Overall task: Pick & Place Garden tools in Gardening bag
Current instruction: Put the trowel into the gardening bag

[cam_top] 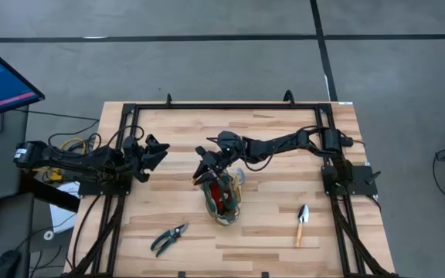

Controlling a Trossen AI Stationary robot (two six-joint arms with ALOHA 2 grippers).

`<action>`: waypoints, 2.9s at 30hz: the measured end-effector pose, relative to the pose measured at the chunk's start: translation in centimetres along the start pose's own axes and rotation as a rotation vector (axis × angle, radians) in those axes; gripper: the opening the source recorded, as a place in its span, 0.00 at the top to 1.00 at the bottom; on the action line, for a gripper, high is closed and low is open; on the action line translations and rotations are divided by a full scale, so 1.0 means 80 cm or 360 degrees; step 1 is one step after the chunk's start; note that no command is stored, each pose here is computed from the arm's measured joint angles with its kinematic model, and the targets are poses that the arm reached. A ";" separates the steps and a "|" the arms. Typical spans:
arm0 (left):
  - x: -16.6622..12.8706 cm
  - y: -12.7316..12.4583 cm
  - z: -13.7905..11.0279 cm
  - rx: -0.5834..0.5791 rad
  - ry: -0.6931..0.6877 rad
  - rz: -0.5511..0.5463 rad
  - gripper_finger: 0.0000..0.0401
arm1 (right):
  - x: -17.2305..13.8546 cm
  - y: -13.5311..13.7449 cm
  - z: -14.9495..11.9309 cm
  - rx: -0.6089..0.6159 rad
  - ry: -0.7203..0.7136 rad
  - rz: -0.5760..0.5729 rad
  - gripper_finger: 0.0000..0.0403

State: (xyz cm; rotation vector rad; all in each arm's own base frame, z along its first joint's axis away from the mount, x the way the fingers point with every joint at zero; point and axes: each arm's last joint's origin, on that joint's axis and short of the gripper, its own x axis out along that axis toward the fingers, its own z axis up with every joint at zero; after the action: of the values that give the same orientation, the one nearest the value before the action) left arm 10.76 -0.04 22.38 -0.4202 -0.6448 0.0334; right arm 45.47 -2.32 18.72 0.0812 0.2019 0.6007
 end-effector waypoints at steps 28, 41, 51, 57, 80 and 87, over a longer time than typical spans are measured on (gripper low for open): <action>0.000 0.000 0.000 0.0000 -0.0003 0.0013 0.59 | -0.014 -0.009 -0.008 0.0239 0.0099 0.0051 0.59; 0.000 0.000 0.000 0.0001 -0.0001 0.0012 0.59 | -0.107 0.021 0.093 0.0288 0.0238 -0.0260 0.44; 0.000 0.000 0.000 0.0001 -0.0001 0.0013 0.59 | -0.206 0.142 0.122 0.0887 0.0802 -0.1417 0.49; 0.000 0.000 0.000 0.0001 -0.0001 0.0013 0.59 | -0.214 0.218 0.091 0.1182 0.0945 -0.1646 0.52; 0.000 -0.001 -0.001 0.0001 0.0015 -0.0031 0.59 | -0.120 0.385 -0.033 0.0378 0.2080 -0.0070 0.48; 0.000 -0.001 -0.001 0.0001 0.0019 -0.0044 0.59 | -0.097 0.393 -0.077 0.0180 0.2326 0.0118 0.43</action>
State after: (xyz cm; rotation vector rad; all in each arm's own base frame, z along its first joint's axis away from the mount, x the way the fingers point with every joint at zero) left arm 10.79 -0.13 22.37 -0.4107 -0.6384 0.0047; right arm 20.51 19.21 18.21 -0.2639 1.6528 0.6254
